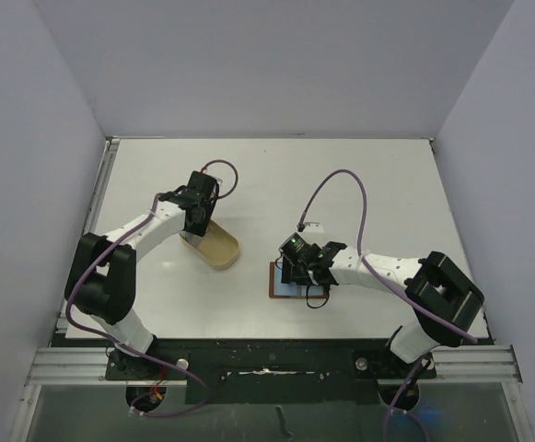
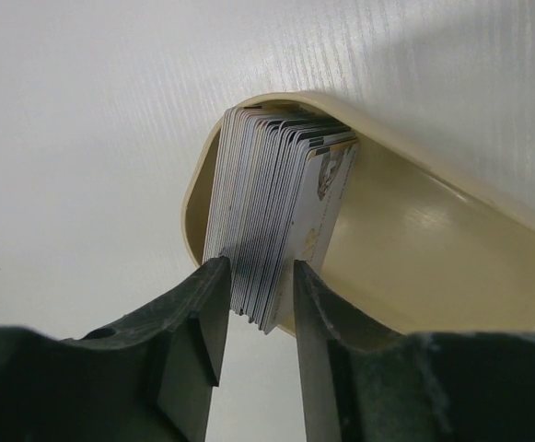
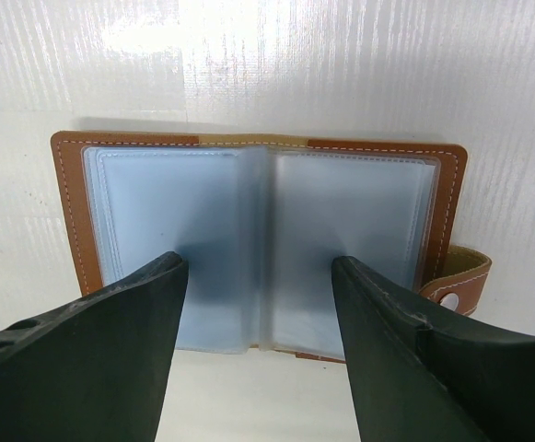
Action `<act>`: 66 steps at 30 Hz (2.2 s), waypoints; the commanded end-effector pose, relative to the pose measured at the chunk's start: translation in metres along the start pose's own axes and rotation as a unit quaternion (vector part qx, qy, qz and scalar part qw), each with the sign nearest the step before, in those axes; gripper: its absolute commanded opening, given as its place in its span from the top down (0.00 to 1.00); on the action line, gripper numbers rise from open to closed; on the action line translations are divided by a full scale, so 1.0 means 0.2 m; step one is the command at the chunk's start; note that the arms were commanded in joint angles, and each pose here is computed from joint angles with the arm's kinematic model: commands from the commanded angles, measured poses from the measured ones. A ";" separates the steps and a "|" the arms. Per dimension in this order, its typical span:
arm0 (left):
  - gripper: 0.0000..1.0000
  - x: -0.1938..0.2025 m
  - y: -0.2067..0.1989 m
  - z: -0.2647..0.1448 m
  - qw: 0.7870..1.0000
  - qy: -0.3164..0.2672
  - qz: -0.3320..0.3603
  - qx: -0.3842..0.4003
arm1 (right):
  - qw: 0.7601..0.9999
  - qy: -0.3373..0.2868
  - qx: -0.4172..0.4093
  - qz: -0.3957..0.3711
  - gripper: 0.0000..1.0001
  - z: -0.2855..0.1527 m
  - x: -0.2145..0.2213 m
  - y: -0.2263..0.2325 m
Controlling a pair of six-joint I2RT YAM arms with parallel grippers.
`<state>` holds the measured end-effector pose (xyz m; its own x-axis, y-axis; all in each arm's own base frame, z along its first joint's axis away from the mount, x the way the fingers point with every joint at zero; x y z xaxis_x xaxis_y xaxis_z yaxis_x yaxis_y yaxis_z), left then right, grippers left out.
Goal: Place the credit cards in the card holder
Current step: Pick up the credit card from the storage box.
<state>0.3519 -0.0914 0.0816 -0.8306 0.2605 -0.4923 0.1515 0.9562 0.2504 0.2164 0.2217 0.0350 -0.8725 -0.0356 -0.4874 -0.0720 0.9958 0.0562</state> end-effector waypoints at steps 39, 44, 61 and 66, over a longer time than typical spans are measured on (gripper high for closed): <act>1.00 -0.17 -0.05 -0.14 0.999 -0.027 0.019 -0.017 | 0.999 -0.034 -0.029 0.018 0.35 -0.09 -0.08 0.03; 1.00 -0.20 -0.07 -0.20 0.999 -0.032 -0.009 0.001 | 0.998 -0.041 -0.036 0.019 0.36 -0.12 -0.10 0.03; 1.00 -0.19 -0.25 -0.45 0.973 -0.091 -0.130 0.166 | 0.998 -0.053 -0.040 0.010 0.44 -0.16 -0.11 -0.05; 1.00 -0.19 -0.32 -0.54 0.956 -0.105 -0.160 0.225 | 0.998 -0.051 -0.026 0.012 0.46 -0.16 -0.09 -0.09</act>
<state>0.3134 -0.1530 0.1464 -0.7978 0.0292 -0.6022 0.1320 0.9831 -0.1272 0.2159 0.2085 0.0623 -0.8415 -0.0101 -0.5402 -0.0875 0.9892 0.1178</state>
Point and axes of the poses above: each gripper's point midway between its finger pads, its own z axis out along the fingers, its own y axis along the line the jaws close on, x = y × z, the point moved 1 cm from there along -z, back along the fingers, and after that the axes turned 5 degrees about -z, right-handed, at the moved point
